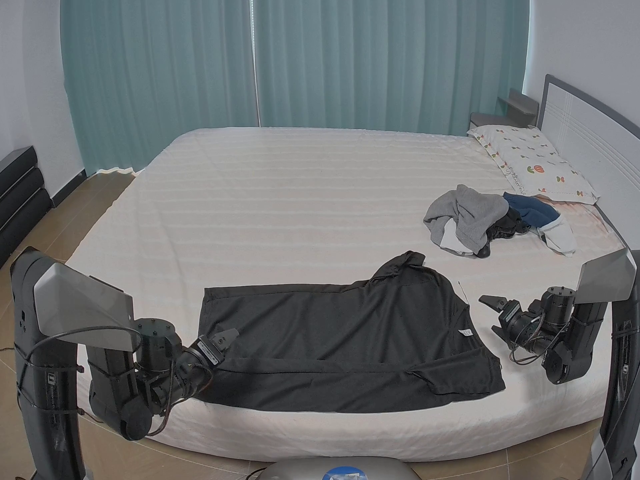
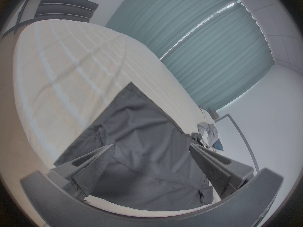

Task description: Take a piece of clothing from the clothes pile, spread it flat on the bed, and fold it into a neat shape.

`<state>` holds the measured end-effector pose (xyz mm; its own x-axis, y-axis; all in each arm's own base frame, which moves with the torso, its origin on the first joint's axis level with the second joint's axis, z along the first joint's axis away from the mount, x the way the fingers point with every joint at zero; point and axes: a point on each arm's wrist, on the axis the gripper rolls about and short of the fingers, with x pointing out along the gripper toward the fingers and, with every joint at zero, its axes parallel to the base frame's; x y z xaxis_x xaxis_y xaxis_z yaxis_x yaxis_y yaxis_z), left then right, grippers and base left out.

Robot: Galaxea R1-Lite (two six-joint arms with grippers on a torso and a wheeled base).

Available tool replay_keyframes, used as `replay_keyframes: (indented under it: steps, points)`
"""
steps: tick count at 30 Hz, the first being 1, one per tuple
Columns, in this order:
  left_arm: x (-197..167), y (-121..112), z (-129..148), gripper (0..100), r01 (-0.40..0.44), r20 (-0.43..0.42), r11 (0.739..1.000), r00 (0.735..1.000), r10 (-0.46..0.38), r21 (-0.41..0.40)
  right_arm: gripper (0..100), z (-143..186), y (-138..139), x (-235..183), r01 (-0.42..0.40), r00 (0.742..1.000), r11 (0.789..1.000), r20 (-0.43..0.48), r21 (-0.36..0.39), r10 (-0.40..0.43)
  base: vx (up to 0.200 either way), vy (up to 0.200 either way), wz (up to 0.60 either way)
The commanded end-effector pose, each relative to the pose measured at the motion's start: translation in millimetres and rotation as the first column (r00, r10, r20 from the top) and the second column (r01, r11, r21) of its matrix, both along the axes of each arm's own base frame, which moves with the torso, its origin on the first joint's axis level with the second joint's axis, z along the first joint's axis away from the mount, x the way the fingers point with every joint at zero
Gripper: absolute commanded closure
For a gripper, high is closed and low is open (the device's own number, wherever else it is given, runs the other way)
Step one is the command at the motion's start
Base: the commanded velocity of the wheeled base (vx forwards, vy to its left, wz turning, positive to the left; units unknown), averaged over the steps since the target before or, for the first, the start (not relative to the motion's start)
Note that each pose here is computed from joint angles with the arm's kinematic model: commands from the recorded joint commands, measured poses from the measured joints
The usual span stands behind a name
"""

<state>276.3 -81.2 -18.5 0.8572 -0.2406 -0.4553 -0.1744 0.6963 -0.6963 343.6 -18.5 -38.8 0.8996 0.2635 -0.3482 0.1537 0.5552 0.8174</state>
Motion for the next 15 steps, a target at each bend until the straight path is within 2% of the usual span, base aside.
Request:
replay_keyframes:
  steps: [1, 6, 11, 15]
  points:
    - [-10, -14, -11, 0, 0.065, -0.04, 0.998, 0.997, -0.064, 0.025, 0, -1, 1, 0, -0.002, 1.0, 1.0, -0.004, -0.002, 0.002, 0.0, 0.0, 0.0]
    - [-15, -18, -21, 0, 0.097, -0.08, 0.992, 0.993, -0.091, 0.085, 0, -3, 1, 0, 0.001, 1.0, 1.0, -0.008, -0.005, -0.001, 0.0, 0.0, 0.0]
    - [-14, -19, -23, 0, 0.103, -0.083, 0.991, 0.992, -0.096, 0.09, 0, -3, 1, 0, 0.001, 1.0, 1.0, -0.008, -0.005, -0.001, 0.0, 0.0, 0.0]
    - [-15, -19, -29, 0, 0.117, -0.127, 0.985, 0.987, -0.101, 0.124, 0, -3, 1, 0, 0.002, 1.0, 1.0, -0.008, -0.005, -0.002, 0.0, 0.0, 0.0]
